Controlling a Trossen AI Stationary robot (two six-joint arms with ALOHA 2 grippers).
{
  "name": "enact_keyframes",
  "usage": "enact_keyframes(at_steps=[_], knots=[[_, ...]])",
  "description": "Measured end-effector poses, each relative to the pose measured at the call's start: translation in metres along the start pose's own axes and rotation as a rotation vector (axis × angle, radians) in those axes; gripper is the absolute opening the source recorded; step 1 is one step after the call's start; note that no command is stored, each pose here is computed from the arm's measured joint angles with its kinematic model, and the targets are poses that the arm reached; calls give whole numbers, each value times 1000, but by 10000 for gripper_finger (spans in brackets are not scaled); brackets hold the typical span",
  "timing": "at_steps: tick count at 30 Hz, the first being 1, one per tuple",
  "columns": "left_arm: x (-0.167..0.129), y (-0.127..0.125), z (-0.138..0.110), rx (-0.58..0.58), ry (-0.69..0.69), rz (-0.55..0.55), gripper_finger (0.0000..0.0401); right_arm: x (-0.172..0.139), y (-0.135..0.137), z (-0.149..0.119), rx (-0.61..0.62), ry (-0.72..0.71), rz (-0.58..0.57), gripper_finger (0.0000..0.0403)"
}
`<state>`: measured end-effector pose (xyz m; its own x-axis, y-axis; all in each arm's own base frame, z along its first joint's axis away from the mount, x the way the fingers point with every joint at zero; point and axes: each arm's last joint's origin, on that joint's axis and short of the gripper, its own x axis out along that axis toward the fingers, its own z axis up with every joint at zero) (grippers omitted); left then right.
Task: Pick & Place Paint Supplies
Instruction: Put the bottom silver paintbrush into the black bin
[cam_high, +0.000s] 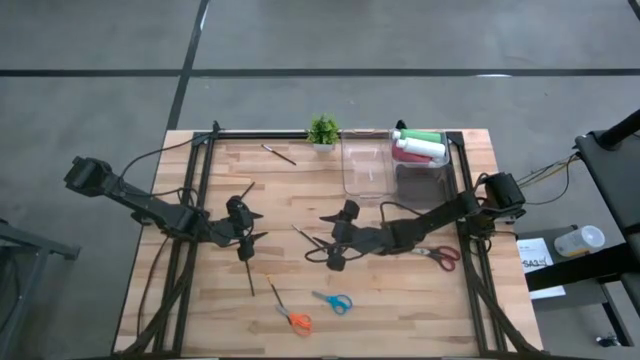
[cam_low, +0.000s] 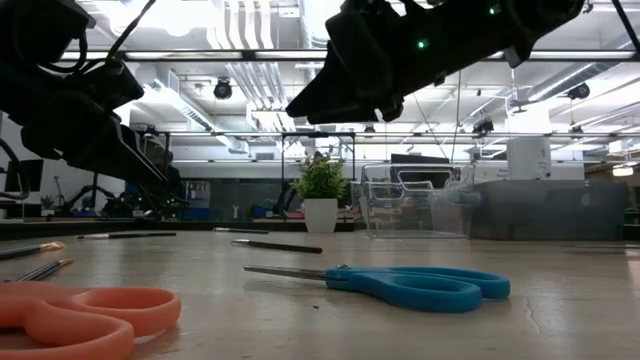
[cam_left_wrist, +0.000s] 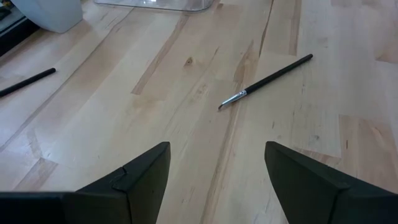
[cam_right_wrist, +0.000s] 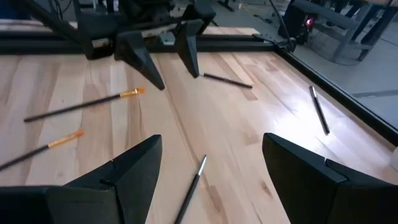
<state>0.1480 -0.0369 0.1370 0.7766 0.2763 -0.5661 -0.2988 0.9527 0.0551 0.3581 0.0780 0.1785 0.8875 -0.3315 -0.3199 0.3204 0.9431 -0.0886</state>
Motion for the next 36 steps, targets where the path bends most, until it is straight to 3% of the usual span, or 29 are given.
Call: enact_keyframes(at_steps=[16, 27, 36], knots=[[0, 0, 0, -1, 0, 0, 266, 13, 0, -19, 33, 120, 80, 276], [0, 0, 0, 1, 1, 0, 266, 52, 17, -41, 40, 117, -31, 276], [0, 0, 0, 2, 4, 2, 266, 71, 19, -60, 107, 175, -41, 276]])
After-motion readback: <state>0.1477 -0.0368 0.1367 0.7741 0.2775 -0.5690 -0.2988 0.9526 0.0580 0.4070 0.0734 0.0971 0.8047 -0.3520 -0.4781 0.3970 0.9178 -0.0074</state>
